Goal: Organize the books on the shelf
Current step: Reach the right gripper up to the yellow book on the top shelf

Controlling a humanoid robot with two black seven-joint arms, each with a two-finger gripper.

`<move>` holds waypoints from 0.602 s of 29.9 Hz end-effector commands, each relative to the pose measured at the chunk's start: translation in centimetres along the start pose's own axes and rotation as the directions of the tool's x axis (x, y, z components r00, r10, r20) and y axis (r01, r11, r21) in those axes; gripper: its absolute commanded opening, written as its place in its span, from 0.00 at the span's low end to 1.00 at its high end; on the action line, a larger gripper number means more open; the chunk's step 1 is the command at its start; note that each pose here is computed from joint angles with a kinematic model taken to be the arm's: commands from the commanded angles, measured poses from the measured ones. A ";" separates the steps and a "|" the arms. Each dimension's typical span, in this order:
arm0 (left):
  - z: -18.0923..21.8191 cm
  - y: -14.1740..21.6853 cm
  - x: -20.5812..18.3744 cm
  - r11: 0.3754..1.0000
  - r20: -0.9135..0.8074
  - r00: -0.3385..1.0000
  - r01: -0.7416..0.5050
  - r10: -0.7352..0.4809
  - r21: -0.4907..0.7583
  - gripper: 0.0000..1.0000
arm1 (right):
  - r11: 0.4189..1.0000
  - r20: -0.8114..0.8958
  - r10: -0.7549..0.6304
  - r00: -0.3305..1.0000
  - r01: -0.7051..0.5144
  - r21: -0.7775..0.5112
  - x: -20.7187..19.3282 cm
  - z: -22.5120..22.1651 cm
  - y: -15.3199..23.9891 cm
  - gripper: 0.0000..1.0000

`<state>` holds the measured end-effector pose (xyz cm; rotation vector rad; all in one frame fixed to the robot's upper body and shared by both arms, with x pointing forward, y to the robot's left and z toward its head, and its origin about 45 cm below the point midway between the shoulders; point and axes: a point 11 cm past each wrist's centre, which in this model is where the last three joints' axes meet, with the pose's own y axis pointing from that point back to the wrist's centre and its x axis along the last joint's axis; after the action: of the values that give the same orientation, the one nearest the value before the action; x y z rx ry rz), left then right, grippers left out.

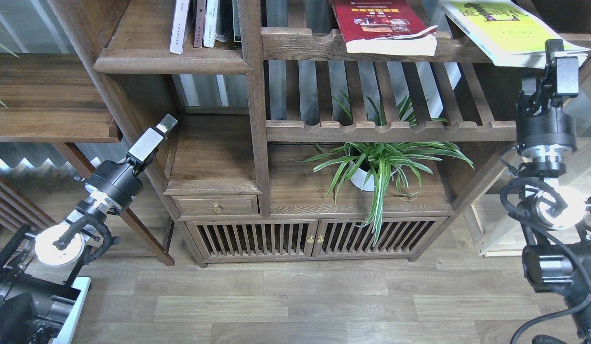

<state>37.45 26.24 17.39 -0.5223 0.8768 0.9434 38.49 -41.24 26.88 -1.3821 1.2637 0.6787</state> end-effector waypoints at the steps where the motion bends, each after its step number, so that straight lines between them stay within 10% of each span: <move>1: 0.0 0.0 0.0 1.000 -0.001 1.000 0.000 0.000 -0.001 0.99 | 1.000 -0.001 -0.003 1.000 0.003 0.001 -0.6 0.1 -1.0 0.99; 18: 0.3 0.0 -0.1 1.000 -0.005 1.000 0.005 -0.005 -0.006 0.99 | 1.000 -0.006 0.022 1.000 -0.022 -0.006 -0.7 1.0 -2.8 0.99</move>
<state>37.56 26.45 17.60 -0.5316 0.8773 0.9433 41.12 -40.45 28.28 -1.3802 1.2787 0.6931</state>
